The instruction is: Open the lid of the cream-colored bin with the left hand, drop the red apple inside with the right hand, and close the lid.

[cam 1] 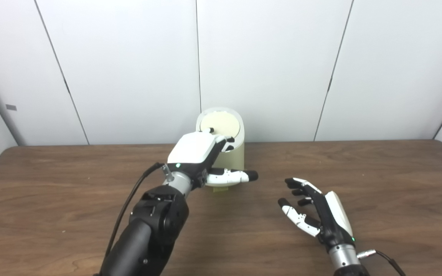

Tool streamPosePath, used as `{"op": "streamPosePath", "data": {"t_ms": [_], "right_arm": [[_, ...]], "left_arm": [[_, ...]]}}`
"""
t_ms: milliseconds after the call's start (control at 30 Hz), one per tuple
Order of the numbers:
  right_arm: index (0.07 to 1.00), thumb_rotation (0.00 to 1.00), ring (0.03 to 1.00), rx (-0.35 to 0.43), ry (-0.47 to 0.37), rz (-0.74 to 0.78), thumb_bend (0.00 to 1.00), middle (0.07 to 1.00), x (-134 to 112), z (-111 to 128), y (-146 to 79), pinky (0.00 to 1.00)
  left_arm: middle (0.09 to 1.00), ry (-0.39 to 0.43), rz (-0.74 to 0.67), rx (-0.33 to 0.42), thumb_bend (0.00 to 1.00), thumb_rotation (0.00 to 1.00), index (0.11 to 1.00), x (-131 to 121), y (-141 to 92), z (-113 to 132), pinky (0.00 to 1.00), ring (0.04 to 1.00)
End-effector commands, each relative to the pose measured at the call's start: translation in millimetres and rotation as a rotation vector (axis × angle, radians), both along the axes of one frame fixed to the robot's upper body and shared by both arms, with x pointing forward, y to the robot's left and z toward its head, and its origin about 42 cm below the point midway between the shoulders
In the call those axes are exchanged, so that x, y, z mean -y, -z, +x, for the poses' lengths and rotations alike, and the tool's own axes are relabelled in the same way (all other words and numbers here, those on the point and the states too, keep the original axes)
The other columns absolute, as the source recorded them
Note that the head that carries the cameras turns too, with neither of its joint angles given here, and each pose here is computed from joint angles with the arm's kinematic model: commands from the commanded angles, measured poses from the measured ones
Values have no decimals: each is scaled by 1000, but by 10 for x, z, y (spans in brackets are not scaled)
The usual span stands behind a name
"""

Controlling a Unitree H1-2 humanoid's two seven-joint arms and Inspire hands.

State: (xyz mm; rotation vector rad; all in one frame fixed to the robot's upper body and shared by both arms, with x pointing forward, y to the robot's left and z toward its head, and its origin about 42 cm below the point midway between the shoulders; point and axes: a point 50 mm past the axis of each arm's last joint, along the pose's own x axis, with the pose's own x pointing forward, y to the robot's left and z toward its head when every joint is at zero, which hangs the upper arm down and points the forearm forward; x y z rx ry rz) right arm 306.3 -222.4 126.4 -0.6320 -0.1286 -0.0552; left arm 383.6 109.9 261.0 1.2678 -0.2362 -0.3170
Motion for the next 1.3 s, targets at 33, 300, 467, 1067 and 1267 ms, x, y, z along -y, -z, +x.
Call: {"op": "streamPosePath", "data": {"t_ms": [33,300,467,1067,1267], "right_arm": [[771,535,742,74,-8,5,194,771,-27,54,-198,635],[780,528,750,46,2,2,208,779,-60,51,-211,645],[784,550,769,42,3,9,224,791,-77,48,-209,662],[789,483,771,40,1,-8,227,794,-67,45,-225,660],[783,474,767,43,8,-18,232,788,-83,55,-226,663]], "left_arm": [[905,-2,-10,18,979,973,881,2,-86,18,1000,1000],[913,-26,-2,-23,987,976,895,-39,12,140,1000,1000],[916,-54,-7,-50,1000,979,899,-107,86,277,1000,1000],[1000,84,-201,237,681,840,986,-122,121,182,1000,1000],[909,97,-307,326,624,771,897,-124,107,130,866,914]]}}
